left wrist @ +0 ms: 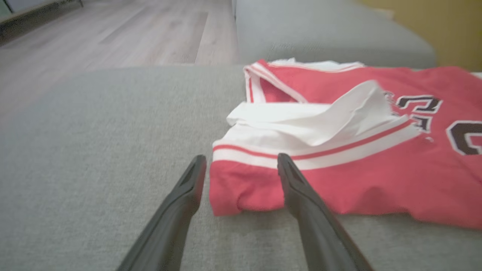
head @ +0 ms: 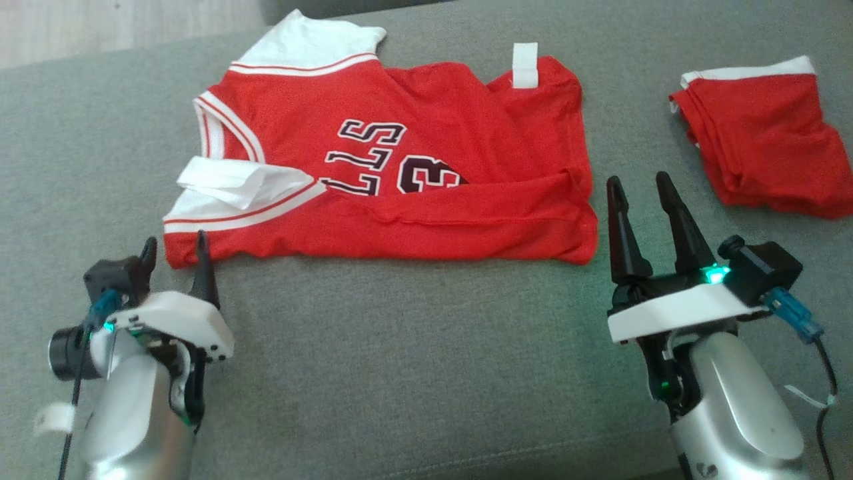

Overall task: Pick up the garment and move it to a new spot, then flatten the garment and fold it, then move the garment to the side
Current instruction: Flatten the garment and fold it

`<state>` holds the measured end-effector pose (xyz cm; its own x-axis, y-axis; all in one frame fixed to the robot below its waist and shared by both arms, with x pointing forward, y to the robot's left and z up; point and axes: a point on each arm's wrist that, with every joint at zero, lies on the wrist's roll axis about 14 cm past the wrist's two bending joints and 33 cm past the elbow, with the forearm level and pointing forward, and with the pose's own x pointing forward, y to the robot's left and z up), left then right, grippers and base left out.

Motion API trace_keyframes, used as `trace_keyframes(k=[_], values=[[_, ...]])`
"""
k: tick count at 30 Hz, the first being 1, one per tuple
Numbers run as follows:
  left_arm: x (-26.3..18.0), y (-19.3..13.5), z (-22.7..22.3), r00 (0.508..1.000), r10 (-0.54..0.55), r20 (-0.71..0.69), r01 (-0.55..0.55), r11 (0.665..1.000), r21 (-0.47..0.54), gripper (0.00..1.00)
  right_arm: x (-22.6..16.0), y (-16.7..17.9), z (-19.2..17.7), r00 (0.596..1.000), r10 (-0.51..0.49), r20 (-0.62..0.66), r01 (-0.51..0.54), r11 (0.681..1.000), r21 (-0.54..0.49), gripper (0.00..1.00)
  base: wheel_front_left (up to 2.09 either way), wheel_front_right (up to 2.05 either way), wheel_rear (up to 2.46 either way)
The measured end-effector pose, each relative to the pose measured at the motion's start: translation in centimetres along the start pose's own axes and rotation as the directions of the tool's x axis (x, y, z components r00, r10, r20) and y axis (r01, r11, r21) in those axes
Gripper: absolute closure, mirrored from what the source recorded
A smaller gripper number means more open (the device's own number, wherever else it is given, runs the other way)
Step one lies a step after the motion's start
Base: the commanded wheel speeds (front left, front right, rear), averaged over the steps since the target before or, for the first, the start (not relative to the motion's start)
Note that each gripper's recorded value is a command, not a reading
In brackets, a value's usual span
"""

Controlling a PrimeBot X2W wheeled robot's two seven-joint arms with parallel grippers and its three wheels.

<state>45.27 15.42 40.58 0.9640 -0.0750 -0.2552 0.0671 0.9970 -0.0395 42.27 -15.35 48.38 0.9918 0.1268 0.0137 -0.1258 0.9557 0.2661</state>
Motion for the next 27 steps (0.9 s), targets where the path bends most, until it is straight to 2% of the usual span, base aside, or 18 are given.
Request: trace_keyframes(k=[7,13,14,15,16,23,27], values=[[1.5,1.4,-3.4,0.989,0.042,-0.145,-0.033,0.998,0.059,0.0,0.1,-0.3,-0.8,1.0,-0.007,-0.02,0.007,1.0,0.001,0.0,0.0,0.0,0.0],[2.6,0.9,-3.9,0.982,0.011,-0.186,0.002,0.997,0.073,0.0,0.2,-0.7,-1.2,0.999,-0.015,-0.034,0.015,1.0,0.001,0.0,0.0,0.0,0.0],[2.7,0.7,-4.0,0.981,0.002,-0.196,0.012,0.997,0.071,0.18,0.3,-0.7,-1.2,0.999,-0.015,-0.041,0.015,1.0,0.0,0.0,0.0,0.0,0.0],[2.8,0.6,-3.9,0.98,-0.008,-0.2,0.022,0.997,0.068,0.7,0.4,-0.7,-1.2,0.999,-0.015,-0.04,0.015,1.0,-0.001,0.0,0.0,0.0,0.0],[2.8,0.5,-3.9,0.979,-0.016,-0.202,0.03,0.997,0.067,1.0,0.5,-0.7,-1.2,0.999,-0.015,-0.047,0.015,1.0,-0.002,0.0,0.0,0.0,0.0],[2.6,0.0,-2.2,0.99,-0.04,-0.133,0.047,0.998,0.048,1.0,0.3,-1.5,-3.5,0.983,-0.04,-0.177,0.035,0.999,-0.03,0.0,0.0,0.0,0.0],[2.6,-1.0,2.3,0.997,-0.07,0.024,0.069,0.997,0.03,1.0,-0.4,-1.9,-5.9,0.956,-0.056,-0.287,0.054,0.998,-0.015,0.0,0.0,0.0,0.0]])
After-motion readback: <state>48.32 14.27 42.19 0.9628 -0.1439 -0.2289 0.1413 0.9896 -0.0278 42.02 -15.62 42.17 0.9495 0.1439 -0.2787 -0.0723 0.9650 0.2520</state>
